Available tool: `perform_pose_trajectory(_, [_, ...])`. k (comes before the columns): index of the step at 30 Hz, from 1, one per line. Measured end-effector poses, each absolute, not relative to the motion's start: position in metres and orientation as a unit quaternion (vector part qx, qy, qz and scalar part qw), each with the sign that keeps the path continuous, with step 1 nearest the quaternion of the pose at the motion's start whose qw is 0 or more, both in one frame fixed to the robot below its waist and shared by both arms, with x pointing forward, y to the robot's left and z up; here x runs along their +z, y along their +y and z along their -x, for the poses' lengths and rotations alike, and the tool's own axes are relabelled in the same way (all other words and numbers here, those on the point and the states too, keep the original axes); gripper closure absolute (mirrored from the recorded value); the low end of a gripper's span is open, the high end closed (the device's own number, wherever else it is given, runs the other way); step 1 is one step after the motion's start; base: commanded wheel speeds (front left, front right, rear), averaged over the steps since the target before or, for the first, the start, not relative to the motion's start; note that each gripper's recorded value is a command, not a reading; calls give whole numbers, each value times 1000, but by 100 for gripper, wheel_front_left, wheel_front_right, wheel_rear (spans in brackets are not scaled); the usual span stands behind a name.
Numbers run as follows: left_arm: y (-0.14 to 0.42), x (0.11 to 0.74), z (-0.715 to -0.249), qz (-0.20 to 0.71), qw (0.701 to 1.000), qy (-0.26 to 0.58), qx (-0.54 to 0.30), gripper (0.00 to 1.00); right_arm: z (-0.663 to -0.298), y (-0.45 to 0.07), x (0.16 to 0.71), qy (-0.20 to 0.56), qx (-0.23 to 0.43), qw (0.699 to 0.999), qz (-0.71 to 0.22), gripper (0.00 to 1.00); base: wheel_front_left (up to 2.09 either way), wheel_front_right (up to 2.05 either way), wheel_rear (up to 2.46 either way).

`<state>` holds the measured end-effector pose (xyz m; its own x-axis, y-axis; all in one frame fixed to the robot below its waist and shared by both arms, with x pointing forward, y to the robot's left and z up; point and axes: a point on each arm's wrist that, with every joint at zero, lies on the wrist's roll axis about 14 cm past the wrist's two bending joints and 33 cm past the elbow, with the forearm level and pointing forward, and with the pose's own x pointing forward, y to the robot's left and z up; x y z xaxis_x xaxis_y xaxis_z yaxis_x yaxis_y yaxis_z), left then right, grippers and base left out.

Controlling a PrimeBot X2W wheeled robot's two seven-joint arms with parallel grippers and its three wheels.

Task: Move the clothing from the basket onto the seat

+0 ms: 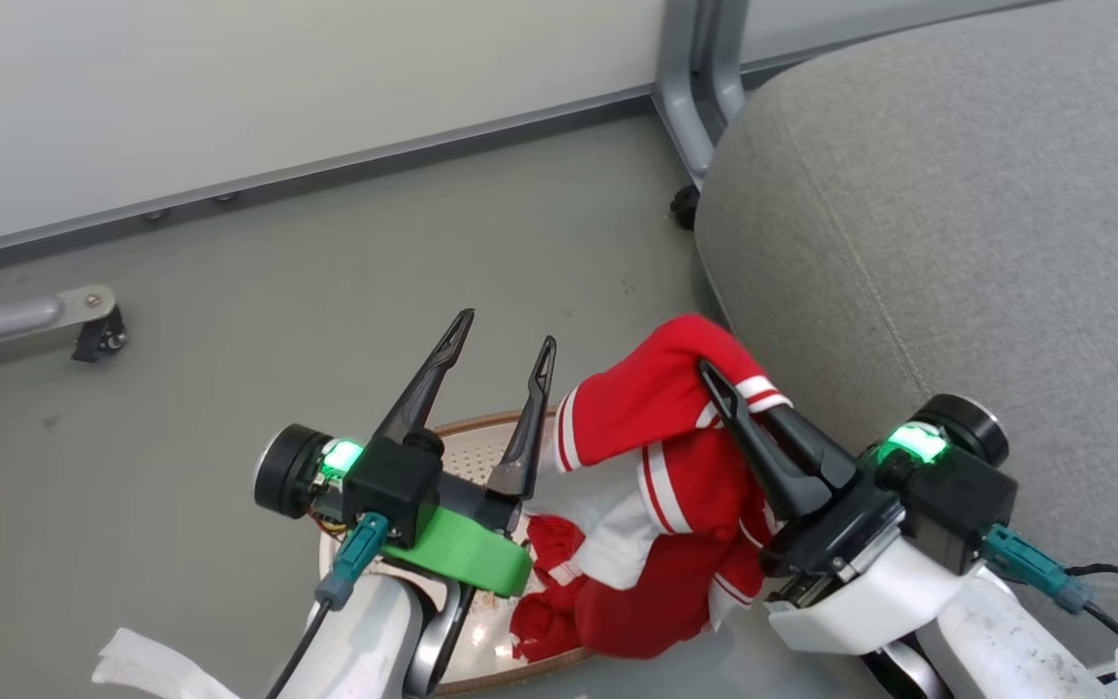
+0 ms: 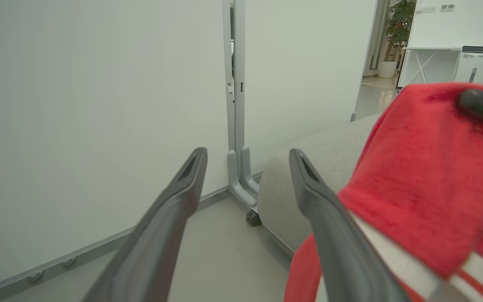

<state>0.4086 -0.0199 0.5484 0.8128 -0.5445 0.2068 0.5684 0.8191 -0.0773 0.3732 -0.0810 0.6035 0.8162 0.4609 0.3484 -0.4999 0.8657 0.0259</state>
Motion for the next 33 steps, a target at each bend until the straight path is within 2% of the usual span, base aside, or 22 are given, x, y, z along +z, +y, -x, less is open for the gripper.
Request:
perform_pose_trajectory(8, [-34,516,-408,43,940,-55,-334,0,-371,-115,617,-192,199,961,-34,100,0,0,0])
perform_pose_trajectory(17, [-58,478,-396,35,919,-11,-392,0,-355,-164,628,-208,106,972,-14,100,0,0,0])
perform_pose_trajectory(27, [-95,464,-385,43,892,0,-451,0,-322,-216,618,-183,-2,983,15,100,0,0,0])
perform_pose_trajectory(33, [-108,453,-384,41,879,6,-475,0,-315,-233,624,-178,-24,982,59,100,0,0,0])
